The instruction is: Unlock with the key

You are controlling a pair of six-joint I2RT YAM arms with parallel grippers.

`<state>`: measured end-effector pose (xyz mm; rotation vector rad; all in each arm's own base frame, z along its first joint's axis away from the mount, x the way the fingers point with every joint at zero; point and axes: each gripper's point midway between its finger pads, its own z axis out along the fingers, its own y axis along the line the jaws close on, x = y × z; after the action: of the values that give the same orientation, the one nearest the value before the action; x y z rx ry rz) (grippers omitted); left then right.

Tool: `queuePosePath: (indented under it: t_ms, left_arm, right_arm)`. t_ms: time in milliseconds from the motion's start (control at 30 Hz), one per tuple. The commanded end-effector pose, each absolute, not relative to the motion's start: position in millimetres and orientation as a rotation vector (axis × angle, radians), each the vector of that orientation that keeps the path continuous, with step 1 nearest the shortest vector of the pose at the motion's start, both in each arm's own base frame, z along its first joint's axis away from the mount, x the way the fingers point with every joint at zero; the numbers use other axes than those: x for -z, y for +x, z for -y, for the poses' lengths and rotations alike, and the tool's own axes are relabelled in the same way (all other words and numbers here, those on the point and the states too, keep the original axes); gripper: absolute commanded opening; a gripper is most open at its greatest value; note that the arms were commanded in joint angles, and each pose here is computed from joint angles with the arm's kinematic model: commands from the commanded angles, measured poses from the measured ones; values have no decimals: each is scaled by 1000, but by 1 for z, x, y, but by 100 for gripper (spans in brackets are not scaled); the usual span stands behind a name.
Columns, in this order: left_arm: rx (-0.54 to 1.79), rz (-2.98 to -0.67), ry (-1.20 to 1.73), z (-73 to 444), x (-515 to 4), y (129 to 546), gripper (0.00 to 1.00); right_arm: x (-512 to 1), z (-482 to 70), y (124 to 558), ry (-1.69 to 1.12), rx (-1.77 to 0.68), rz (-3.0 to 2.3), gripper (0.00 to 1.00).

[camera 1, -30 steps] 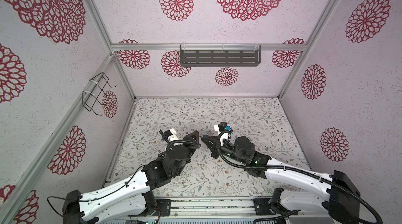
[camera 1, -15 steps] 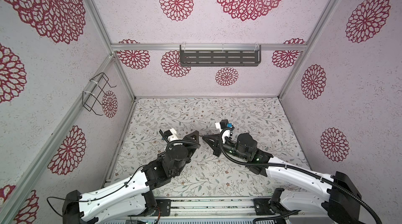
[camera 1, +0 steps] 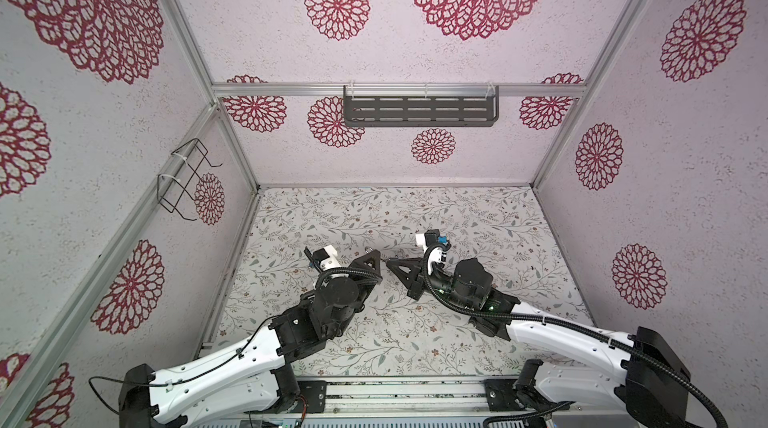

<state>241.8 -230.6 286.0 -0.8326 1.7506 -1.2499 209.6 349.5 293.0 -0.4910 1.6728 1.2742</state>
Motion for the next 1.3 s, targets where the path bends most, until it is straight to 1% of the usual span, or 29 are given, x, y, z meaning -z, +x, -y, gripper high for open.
queuePosePath:
  t_ms: [0, 167, 267, 400, 567, 700, 833, 1000, 1100, 1267]
  left_arm:
    - [1392, -1800, -745, 254, -301, 225, 0]
    - [1368, -1820, -760, 250, -292, 224, 0]
    - [1378, -1814, -762, 249, -290, 223, 0]
    - [1351, -1802, -775, 242, -286, 225, 0]
    - [1329, -1782, -795, 235, -283, 229, 0]
    - [1339, -1760, -804, 235, -283, 231, 0]
    - [1359, -1748, -803, 238, -285, 232, 0]
    - [1388, -1750, -788, 246, -289, 233, 0]
    - [1407, -1750, -787, 251, -289, 233, 0]
    - [1395, -1762, -787, 253, -286, 234, 0]
  right_arm:
    - [-324, -352, 205, -530, -1214, -1542, 0]
    - [-325, -343, 207, -606, -1033, -1497, 0]
    - [-322, -342, 207, -658, -976, -1489, 0]
    - [-332, -336, 200, -601, -1075, -1470, 0]
    - [-333, -332, 200, -509, -1140, -1517, 0]
    - [-328, -329, 201, -467, -1127, -1544, 0]
    - [-329, -329, 198, -412, -1212, -1542, 0]
    - [-322, -339, 196, -437, -1194, -1559, 0]
    - [-325, -346, 190, -466, -1236, -1532, 0]
    - [-340, -354, 182, -437, -1383, -1509, 0]
